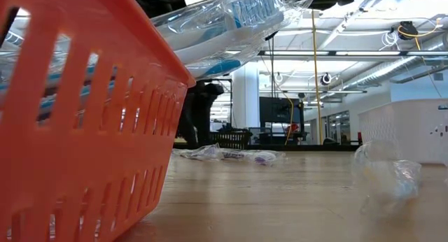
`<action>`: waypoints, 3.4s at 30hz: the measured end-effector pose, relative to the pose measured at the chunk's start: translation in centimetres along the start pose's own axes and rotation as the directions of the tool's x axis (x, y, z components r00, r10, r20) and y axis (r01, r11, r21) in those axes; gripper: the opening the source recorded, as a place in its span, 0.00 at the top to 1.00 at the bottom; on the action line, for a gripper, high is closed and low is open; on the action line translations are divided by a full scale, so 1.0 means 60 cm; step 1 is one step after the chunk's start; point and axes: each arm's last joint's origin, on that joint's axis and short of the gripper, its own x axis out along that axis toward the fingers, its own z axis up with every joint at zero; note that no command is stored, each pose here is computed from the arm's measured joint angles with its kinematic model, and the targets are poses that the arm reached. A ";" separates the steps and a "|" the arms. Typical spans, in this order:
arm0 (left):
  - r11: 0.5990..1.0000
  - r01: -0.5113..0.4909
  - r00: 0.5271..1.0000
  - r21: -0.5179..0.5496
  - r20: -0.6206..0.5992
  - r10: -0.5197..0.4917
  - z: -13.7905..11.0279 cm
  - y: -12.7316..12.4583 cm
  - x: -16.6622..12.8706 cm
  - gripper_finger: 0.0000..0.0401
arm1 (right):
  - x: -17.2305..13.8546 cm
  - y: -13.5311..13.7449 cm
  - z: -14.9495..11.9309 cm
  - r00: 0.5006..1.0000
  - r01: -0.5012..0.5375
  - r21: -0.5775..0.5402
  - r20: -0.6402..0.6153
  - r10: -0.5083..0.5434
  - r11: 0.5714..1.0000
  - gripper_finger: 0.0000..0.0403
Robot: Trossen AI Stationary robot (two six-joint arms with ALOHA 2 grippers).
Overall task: Pick & Place Toothbrushes
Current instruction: Put the purple toothbrush into the white bin
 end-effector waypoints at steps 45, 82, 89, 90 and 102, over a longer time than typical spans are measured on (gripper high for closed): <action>0.999 0.039 0.998 0.034 -0.043 -0.038 -0.010 0.000 0.045 0.74 | 0.000 0.000 0.000 1.000 -0.001 0.001 0.000 0.001 1.000 0.67; 0.933 -0.255 0.904 -0.252 0.281 0.323 0.021 0.036 -0.166 1.00 | 0.000 0.002 -0.013 1.000 0.008 -0.013 0.024 -0.008 1.000 0.67; 0.940 -0.233 0.816 -0.249 0.476 0.328 0.041 0.040 -0.203 1.00 | 0.001 -0.001 -0.010 0.999 0.019 0.002 0.042 -0.019 1.000 0.67; 0.942 -0.227 0.811 -0.246 0.489 0.323 0.043 0.041 -0.203 0.99 | 0.002 -0.002 -0.010 0.999 0.021 0.003 0.041 -0.021 1.000 0.67; 0.946 -0.231 0.768 -0.227 0.555 0.320 0.058 0.032 -0.210 0.99 | 0.012 -0.019 -0.011 0.997 0.066 0.028 0.037 -0.067 0.997 0.67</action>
